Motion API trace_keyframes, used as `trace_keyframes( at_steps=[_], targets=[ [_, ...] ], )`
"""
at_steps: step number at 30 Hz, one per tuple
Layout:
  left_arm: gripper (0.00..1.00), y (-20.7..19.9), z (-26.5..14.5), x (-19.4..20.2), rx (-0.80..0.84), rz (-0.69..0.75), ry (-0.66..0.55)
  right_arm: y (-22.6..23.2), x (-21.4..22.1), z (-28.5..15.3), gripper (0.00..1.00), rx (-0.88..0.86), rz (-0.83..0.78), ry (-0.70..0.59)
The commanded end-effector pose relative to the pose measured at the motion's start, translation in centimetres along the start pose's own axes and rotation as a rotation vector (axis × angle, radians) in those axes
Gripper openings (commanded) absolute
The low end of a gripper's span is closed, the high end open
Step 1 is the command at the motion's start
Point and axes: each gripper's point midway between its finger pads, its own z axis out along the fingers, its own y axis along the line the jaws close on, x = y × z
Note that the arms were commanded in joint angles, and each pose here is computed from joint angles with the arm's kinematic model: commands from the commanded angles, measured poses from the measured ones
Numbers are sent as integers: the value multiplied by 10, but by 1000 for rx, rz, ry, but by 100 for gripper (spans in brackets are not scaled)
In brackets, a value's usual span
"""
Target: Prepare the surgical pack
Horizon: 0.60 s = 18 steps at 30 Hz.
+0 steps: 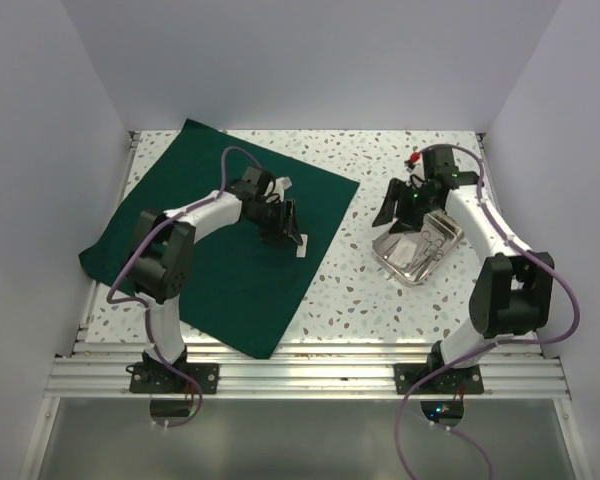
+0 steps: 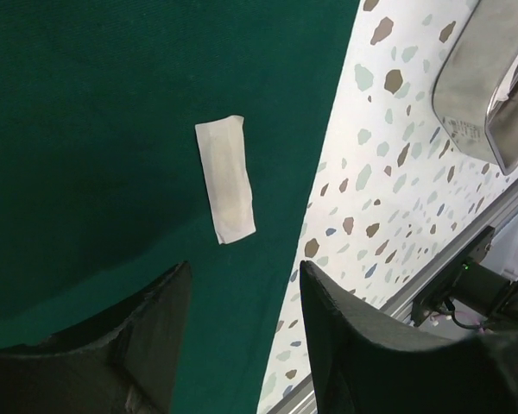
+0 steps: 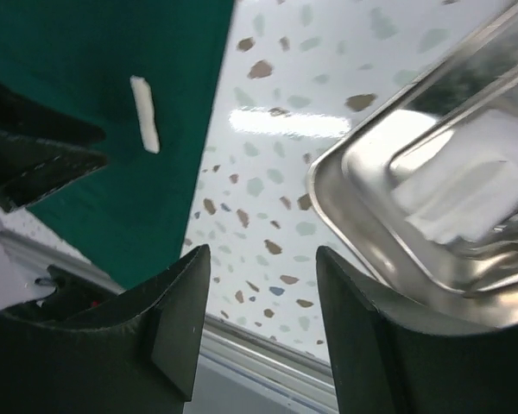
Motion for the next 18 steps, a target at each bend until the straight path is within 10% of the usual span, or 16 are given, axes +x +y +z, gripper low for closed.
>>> trace_keyframes(
  at_steps=[1, 18],
  targets=[
    [57, -8, 2, -15, 37, 38, -40, 46, 15, 9, 56, -159, -47, 26],
    [13, 31, 21, 11, -81, -47, 15, 161, 41, 142, 53, -436, -27, 192]
  ],
)
